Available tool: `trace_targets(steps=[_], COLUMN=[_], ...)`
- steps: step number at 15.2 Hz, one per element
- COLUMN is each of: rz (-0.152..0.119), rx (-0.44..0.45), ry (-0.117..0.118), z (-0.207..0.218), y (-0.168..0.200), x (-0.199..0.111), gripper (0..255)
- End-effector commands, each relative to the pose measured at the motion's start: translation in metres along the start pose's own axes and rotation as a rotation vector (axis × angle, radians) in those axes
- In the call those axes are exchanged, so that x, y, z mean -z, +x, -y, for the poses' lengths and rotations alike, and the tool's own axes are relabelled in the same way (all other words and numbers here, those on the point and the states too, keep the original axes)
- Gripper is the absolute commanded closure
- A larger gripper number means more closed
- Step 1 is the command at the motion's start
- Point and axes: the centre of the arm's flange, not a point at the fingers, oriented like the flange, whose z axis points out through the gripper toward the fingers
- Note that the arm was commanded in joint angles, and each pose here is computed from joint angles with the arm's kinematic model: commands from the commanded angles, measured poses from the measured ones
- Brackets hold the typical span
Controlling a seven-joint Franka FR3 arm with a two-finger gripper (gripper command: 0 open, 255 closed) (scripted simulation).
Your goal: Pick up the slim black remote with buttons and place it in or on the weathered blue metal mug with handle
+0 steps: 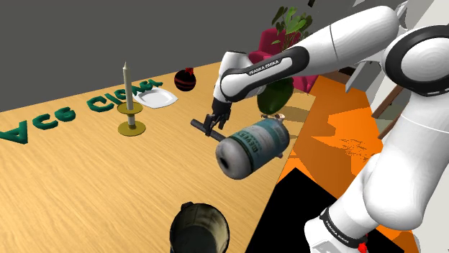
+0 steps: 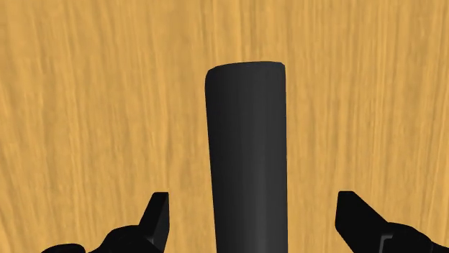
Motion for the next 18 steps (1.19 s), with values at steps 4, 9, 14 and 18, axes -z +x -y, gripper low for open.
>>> trace_targets(steps=[4,9,14,18], rz=[-0.001,0.0,-0.001,-0.001], rx=[0.0,0.0,0.0,0.0], ry=[0.0,0.0,0.0,0.0], z=[0.0002,0.0002,0.0,0.0007], y=[-0.0008,-0.0008,-0.0008,-0.0009], x=[-0.0017,-0.0016,-0.0024,0.0036], gripper=[0,255,255,255])
